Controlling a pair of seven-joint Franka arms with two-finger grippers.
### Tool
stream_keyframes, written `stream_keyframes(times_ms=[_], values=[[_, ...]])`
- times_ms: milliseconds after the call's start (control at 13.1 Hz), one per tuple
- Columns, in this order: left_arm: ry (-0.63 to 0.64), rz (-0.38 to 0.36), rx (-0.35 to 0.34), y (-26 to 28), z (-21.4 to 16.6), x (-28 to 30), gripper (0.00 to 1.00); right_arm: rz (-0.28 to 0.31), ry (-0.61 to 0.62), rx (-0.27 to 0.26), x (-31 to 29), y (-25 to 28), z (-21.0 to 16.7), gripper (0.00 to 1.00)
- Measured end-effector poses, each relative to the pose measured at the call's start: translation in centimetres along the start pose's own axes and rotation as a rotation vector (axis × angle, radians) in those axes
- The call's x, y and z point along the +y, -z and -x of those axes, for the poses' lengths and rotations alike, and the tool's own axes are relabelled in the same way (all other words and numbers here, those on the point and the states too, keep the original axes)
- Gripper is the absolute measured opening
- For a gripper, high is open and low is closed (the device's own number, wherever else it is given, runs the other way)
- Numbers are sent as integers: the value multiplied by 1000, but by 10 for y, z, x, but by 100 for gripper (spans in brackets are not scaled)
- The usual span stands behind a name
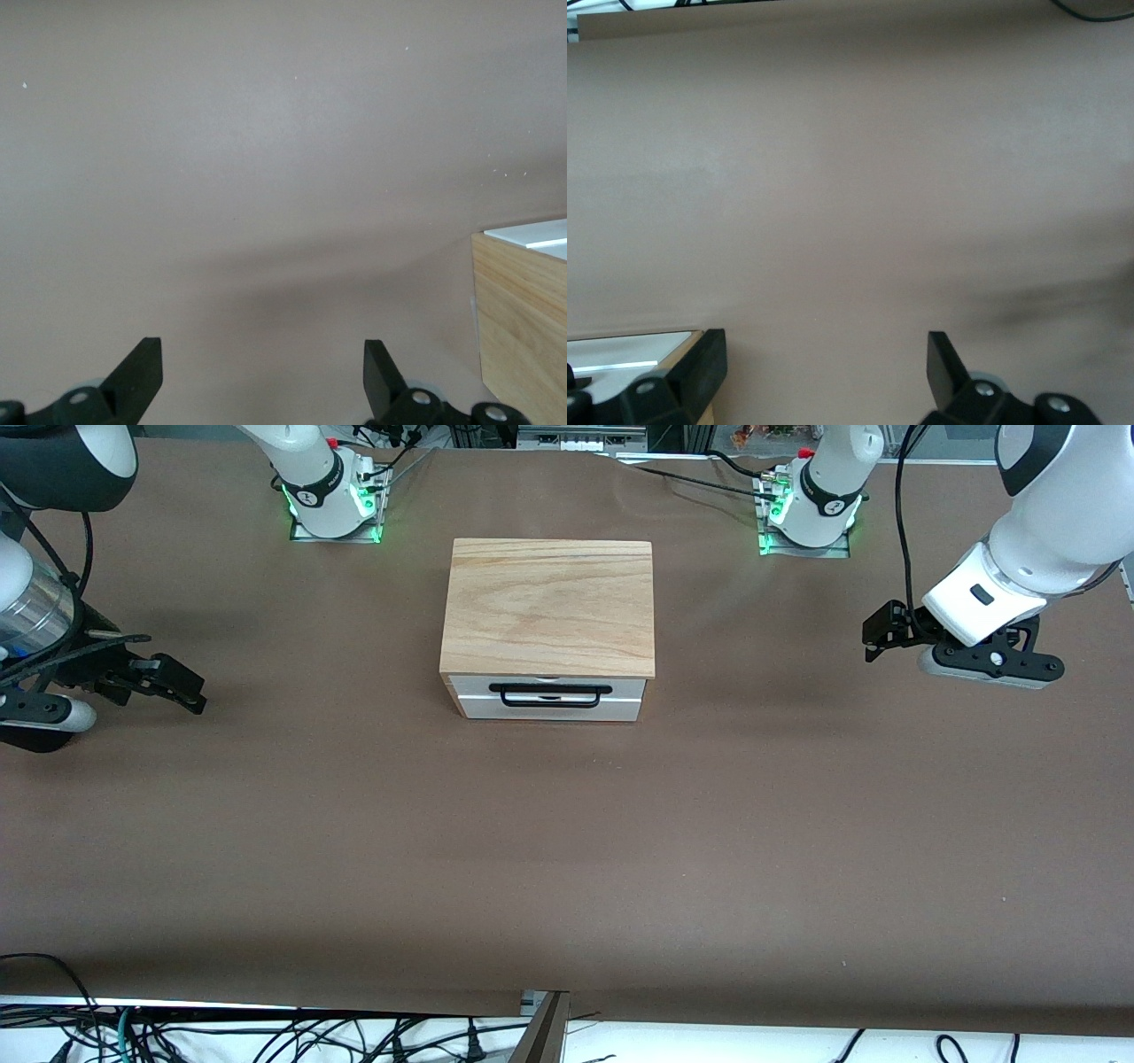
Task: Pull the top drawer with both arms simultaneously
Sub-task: 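Reach the right gripper and the left gripper toward the drawer handle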
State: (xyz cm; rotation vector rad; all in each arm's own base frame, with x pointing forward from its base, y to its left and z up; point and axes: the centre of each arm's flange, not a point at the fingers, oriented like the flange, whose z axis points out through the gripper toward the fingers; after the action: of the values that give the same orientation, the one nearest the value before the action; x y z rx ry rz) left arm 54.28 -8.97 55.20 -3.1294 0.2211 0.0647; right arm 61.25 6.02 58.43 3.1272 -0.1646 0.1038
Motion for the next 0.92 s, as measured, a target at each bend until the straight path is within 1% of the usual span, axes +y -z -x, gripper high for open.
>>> stream_keyframes(times_ms=[77, 230, 383, 536, 612, 689, 842, 918], values=[[0, 16, -14, -3, 0, 2, 100, 2, 2, -10, -2, -5, -1, 100], [8, 90, -35, -9, -1, 11, 100, 7, 22, -36, -12, -21, -3, 100], [11, 146, -57, -18, -4, 19, 100, 15, 53, -77, -32, -43, -3, 100], [10, 236, -89, -31, -9, 37, 100, 21, 81, -105, -51, -61, -2, 100], [17, 303, -110, -39, -12, 46, 100, 9, 90, -122, -61, -69, -1, 100], [29, 374, -133, -48, -16, 55, 100, -37, 88, -150, -72, -79, 0, 100], [37, 503, -177, -69, -25, 67, 100, -188, 51, -218, -90, -100, -1, 100], [20, 575, -192, -81, -30, 73, 100, -245, 37, -236, -96, -112, -4, 100]])
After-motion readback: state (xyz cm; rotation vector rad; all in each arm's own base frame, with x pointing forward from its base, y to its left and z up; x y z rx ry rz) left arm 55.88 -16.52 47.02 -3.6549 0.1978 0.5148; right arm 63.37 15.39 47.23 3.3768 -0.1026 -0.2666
